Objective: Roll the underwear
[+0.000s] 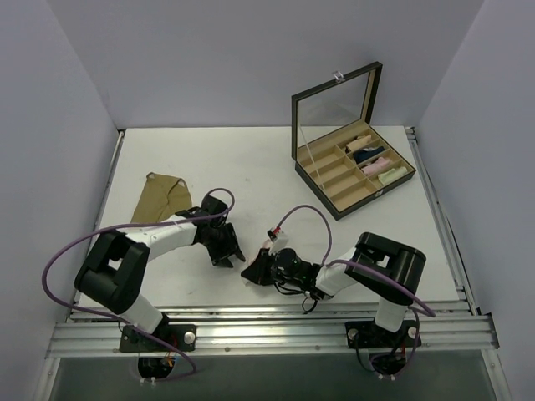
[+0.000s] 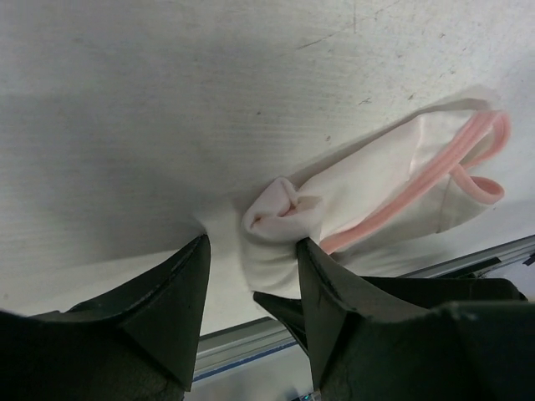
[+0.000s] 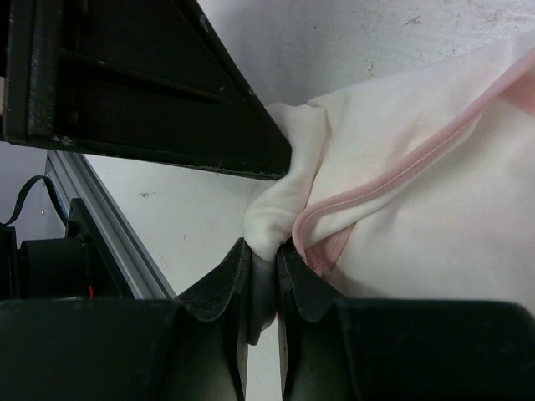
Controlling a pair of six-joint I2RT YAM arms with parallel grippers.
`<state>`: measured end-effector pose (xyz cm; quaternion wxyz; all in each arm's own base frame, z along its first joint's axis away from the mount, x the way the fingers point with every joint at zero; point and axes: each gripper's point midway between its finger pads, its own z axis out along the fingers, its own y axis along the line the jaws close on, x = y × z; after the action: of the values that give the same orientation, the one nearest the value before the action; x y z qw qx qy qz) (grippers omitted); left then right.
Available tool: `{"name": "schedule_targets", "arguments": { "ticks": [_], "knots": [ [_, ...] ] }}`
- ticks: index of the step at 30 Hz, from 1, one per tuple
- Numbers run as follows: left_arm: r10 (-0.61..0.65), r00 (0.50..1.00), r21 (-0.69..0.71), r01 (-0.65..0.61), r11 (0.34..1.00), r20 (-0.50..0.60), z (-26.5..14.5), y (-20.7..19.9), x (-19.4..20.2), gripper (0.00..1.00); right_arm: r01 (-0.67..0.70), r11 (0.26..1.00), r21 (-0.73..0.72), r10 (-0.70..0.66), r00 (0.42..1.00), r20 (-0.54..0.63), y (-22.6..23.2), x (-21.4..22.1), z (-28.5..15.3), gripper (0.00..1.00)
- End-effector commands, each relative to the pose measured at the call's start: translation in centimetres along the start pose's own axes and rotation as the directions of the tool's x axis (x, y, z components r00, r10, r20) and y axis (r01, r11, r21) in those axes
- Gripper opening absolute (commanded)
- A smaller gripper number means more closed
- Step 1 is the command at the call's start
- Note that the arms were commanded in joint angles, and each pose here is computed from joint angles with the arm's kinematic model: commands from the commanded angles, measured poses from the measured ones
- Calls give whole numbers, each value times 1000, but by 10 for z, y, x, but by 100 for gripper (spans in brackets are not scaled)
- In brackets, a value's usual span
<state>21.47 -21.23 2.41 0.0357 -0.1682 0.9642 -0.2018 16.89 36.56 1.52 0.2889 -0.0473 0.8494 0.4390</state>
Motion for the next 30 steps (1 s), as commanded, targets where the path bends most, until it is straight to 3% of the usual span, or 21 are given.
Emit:
{"name": "schedule_targets", "arguments": {
  "ticks": [1, 5, 9, 13, 20, 24, 30],
  "knots": [
    [44, 998, 63, -47, 997, 42, 8, -21, -8, 54, 47, 977, 209, -13, 987, -160, -62, 42, -12, 2],
    [48, 999, 39, -49, 998, 17, 17, -16, -3, 47, 65, 969, 237, -22, 984, -179, -63, 41, -14, 14],
    [44, 999, -12, -44, 999, -4, 22, -3, 3, 24, 120, 943, 309, -70, 983, -168, -60, 21, -19, 30],
    [49, 999, -68, -50, 996, -10, 22, 5, 3, 12, 198, 882, 428, -136, 976, -171, -59, -5, -35, 40],
    [39, 999, -334, -47, 941, -30, -3, 28, -3, 4, 366, 799, 477, -334, 930, -153, -13, -48, -39, 44],
    [36, 996, -364, -62, 929, -77, -6, 20, -5, 2, 462, 762, 453, -436, 884, -169, 3, -42, -33, 44],
    [49, 994, -381, -83, 921, -99, -6, 10, -7, 2, 502, 767, 399, -486, 861, -149, 27, -33, -20, 44]
  ]
}}
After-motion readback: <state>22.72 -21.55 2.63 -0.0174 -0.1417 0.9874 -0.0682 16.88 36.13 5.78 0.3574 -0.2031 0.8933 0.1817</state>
